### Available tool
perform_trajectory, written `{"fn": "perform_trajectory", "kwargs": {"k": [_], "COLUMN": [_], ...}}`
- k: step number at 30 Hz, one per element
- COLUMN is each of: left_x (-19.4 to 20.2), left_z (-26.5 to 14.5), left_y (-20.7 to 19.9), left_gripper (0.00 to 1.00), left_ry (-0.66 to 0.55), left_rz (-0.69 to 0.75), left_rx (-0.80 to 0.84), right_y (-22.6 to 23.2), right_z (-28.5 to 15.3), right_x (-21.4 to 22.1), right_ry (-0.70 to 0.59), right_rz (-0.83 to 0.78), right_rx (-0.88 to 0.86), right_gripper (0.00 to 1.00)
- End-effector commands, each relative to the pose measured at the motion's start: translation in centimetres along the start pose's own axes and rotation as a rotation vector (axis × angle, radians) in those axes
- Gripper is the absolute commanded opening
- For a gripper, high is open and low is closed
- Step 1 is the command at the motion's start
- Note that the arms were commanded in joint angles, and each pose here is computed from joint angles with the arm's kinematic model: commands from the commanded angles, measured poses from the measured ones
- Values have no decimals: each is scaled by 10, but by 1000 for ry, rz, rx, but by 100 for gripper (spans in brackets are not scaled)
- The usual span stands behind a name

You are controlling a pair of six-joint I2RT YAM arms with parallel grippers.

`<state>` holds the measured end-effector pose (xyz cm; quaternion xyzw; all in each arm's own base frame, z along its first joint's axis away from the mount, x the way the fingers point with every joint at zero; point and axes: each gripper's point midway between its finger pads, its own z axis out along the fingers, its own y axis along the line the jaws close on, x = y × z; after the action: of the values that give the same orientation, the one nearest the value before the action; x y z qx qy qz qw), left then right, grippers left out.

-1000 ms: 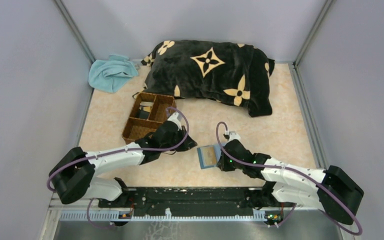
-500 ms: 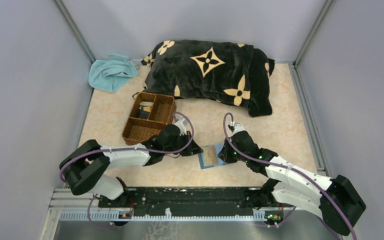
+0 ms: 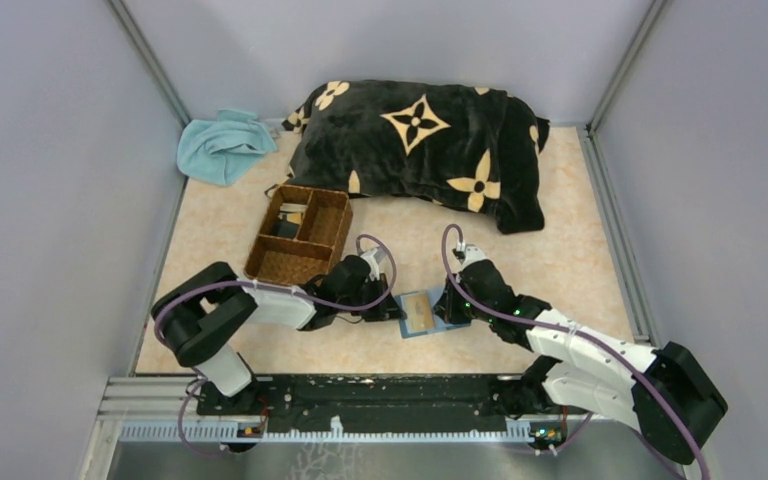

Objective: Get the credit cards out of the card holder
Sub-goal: Remove the credit card from the card holder.

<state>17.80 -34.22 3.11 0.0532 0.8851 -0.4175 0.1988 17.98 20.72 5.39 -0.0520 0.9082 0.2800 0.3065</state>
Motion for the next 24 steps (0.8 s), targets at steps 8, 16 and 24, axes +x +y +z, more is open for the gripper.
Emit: {"fn": "perform_trajectory", "kwargs": {"k": [8,16,24], "left_x": [29,32,33], "left_z": [14,14,17], "left_y": [30,36,35], "left_gripper": [0,0,0], "left_ry": [93,98,110], "left_rz": [-17,-23,-28], "left_rx": [-59,-76,-73], "right_y": [-4,-17,-16], "right_z": [6,13,21], "right_x": [-5,6,22], "right_ry": [-32,-11,39], "right_rz": [22,56,68], "right_rx": [-43,-46,-93], "right_gripper": [0,35,48]}}
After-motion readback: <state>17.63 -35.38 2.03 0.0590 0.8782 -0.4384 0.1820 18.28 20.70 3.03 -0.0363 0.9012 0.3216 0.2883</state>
